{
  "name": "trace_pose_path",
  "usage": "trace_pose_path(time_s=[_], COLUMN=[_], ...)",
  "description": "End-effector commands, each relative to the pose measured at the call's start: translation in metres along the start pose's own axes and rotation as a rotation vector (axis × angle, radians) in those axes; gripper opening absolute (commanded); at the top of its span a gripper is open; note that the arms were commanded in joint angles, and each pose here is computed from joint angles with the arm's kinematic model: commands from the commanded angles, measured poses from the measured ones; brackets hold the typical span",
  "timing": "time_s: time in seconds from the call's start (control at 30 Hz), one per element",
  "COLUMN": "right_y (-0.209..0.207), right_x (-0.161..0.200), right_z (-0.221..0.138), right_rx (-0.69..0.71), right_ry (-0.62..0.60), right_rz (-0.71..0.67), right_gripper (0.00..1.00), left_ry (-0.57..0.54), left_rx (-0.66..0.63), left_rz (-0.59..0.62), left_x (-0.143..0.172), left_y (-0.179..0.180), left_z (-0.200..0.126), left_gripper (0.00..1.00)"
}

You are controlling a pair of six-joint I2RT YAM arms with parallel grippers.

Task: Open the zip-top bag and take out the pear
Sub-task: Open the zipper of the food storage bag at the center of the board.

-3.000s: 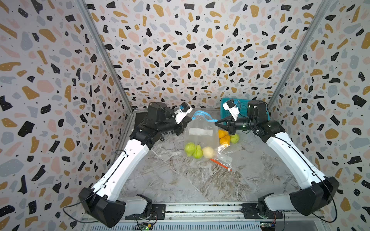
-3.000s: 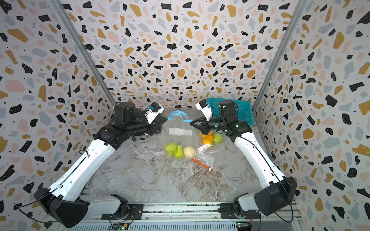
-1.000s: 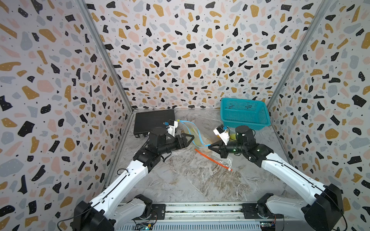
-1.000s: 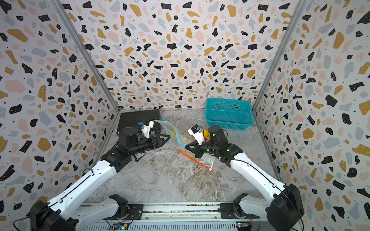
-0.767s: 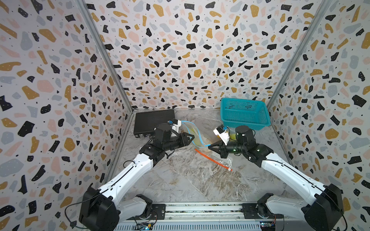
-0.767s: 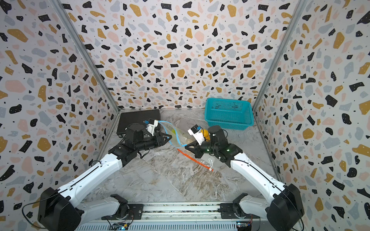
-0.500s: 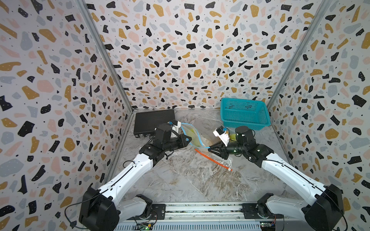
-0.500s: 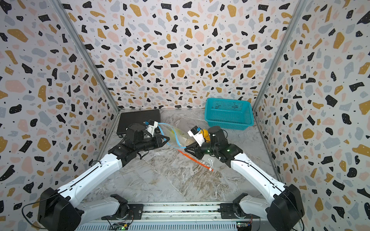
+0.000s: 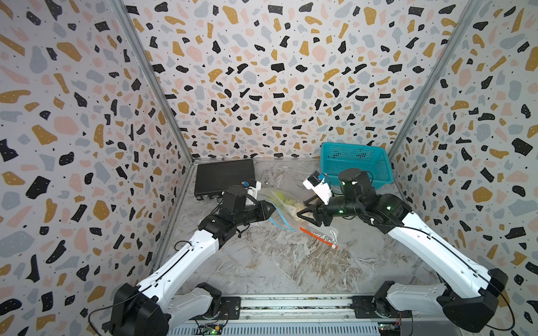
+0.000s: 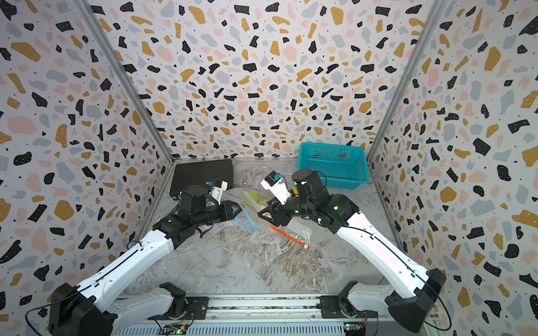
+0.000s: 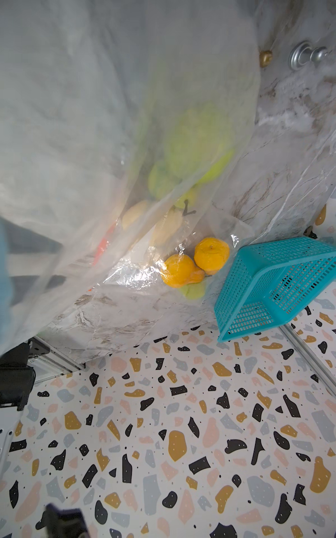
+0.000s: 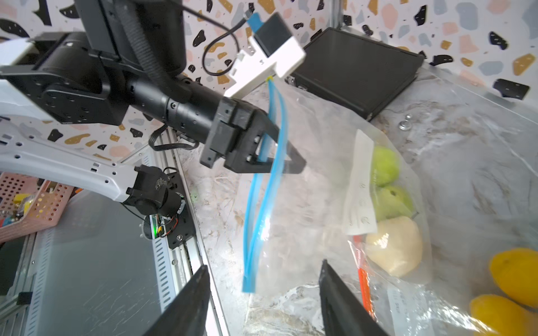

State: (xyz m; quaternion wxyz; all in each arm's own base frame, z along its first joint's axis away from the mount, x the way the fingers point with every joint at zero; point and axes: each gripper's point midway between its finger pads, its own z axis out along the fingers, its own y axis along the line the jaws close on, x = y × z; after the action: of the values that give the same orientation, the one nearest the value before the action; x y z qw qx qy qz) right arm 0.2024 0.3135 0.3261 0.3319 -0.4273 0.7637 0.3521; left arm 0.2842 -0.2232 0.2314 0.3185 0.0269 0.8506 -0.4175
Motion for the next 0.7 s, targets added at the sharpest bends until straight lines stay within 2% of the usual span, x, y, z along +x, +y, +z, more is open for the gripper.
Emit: trace_pose_path(time_s=[0.0, 0.23, 0.67], right_y=[-0.009, -0.002, -0.004], right_x=[0.027, 0.034, 0.022], right_z=[0.015, 0.039, 0.057], right_rx=[0.077, 0.065, 0.08], right_ry=[0.165, 0.234, 0.225], right_rz=[-0.008, -0.038, -0.036], right_gripper=[0.61, 0.6, 0.58], left_ry=[-0.013, -0.016, -0.016], left_rx=[0.023, 0.028, 0.044], left_rz=[0.043, 0.053, 0.059], left_x=[-0.002, -0.004, -0.005], left_y=[-0.008, -0.01, -0.013], left_z=[-0.005, -0.006, -0.006], left_gripper=[0.16, 0.16, 0.16])
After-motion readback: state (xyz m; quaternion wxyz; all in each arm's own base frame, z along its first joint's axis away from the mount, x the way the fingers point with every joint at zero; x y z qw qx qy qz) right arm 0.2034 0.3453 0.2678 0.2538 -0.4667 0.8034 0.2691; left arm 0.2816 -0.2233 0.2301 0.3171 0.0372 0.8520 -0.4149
